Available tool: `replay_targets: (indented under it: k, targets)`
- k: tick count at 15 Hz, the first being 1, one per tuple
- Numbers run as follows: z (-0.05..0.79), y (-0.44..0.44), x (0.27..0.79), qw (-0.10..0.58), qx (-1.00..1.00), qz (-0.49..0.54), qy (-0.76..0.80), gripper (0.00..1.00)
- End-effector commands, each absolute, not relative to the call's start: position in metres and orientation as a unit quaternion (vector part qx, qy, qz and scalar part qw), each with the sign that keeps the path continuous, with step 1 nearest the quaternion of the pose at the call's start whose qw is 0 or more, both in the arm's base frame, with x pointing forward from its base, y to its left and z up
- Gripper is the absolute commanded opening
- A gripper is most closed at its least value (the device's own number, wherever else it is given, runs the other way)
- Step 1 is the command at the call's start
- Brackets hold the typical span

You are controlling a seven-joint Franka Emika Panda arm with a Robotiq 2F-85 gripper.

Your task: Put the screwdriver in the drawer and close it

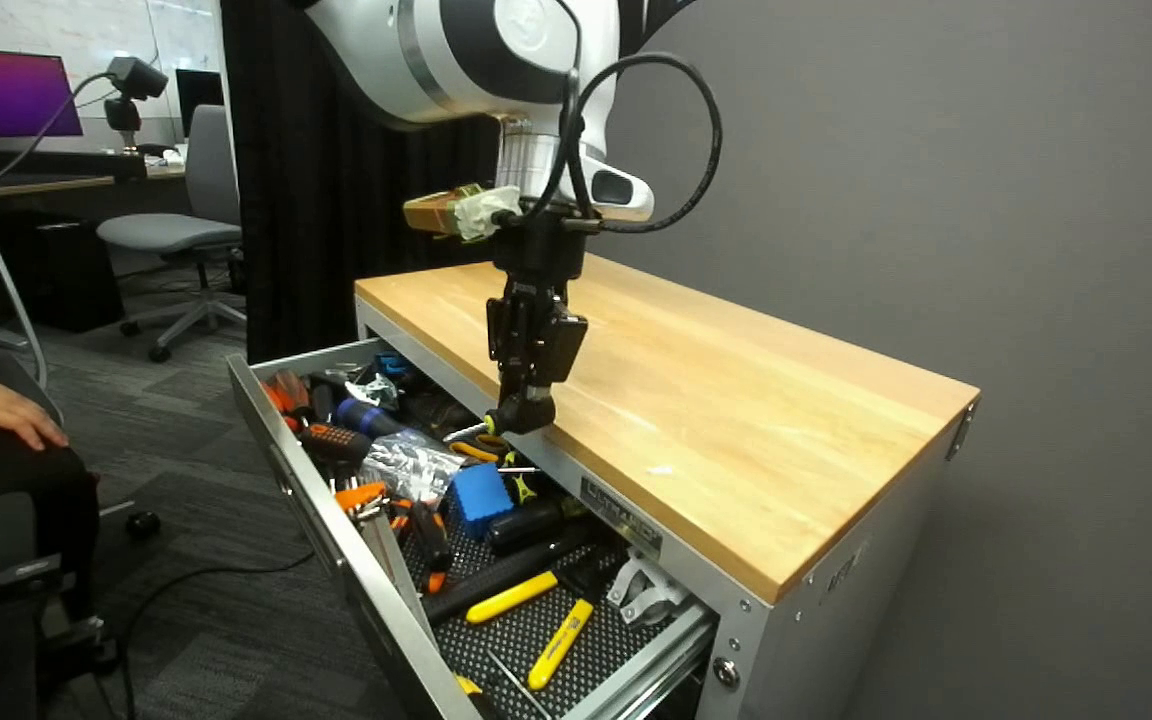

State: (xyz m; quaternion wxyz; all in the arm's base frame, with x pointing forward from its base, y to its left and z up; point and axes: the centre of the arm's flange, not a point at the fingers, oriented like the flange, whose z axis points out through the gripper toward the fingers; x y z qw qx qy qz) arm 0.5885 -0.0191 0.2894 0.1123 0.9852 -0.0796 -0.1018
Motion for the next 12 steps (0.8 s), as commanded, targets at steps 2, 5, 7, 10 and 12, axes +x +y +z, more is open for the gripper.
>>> replay_targets:
  k: [2, 5, 7, 10, 12]
  targets:
    - [0.285, -0.036, 0.562, 0.129, 0.981, -0.046, -0.134, 0.16]
    - [0.280, -0.045, 0.568, 0.135, 0.978, -0.026, -0.156, 0.16]
    - [0.282, -0.056, 0.567, 0.139, 0.975, -0.021, -0.172, 0.17]
    - [0.284, -0.069, 0.565, 0.148, 0.970, -0.019, -0.192, 0.17]
    - [0.281, -0.076, 0.562, 0.155, 0.967, -0.022, -0.200, 0.18]
